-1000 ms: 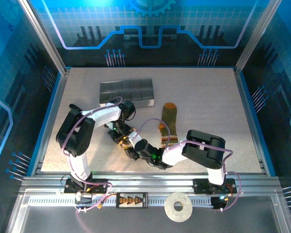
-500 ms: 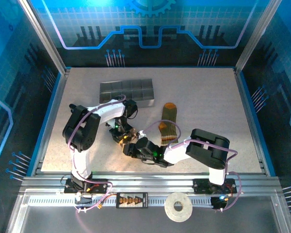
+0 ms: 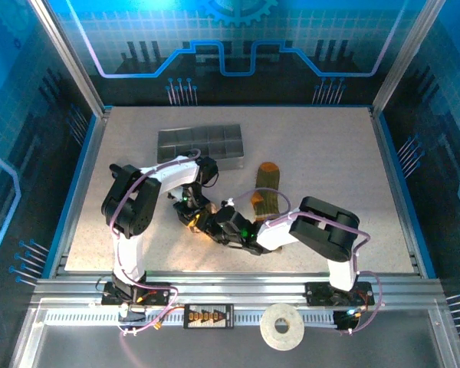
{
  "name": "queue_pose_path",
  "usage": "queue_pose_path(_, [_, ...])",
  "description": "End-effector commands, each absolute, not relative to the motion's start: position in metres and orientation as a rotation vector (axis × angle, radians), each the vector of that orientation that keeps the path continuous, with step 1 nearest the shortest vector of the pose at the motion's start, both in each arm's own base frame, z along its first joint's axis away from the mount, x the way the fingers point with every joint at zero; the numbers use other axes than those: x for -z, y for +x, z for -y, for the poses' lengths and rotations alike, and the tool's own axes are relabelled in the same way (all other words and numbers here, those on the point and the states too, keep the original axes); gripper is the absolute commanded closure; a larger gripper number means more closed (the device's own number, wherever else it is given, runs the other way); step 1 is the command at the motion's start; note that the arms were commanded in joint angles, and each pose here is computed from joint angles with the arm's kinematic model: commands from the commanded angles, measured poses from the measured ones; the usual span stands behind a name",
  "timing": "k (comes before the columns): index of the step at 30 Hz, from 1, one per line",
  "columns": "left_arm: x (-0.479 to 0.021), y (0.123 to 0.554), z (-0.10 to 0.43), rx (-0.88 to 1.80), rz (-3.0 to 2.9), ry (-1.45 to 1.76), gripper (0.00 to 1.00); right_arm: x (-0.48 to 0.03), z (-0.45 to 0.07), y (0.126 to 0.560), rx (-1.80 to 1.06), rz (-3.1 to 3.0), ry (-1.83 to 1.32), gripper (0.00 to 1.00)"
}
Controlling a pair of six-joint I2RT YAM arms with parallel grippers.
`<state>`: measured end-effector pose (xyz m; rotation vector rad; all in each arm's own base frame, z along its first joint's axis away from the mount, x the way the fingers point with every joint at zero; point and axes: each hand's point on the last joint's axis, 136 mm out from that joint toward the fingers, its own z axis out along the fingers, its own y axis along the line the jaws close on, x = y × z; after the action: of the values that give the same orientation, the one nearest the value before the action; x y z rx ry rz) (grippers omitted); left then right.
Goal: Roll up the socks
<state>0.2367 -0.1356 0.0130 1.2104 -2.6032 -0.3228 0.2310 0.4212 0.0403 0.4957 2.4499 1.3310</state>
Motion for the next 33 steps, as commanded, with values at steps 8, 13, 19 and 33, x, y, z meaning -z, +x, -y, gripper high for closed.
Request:
queue_pose_path(8, [0.05,0.211,0.146,0.342,2.516,1.088,1.0,-0.023,-0.427,0.229,-1.309,-2.52,0.598,0.61])
queue_pose_path(13, [0.048,0.212,0.147,0.333,2.522,1.079,1.0,-0.006,-0.414,0.23,-1.214,-2.554,0.696,0.72])
queue_pose_path(19, [0.04,0.217,0.149,0.311,2.55,1.064,1.0,0.018,-0.394,0.222,-1.038,-2.642,0.857,0.94])
queue_pose_path(33, [-0.033,0.268,0.152,-0.086,2.842,1.105,0.46,0.08,-0.33,0.17,-0.626,-2.858,1.261,1.0])
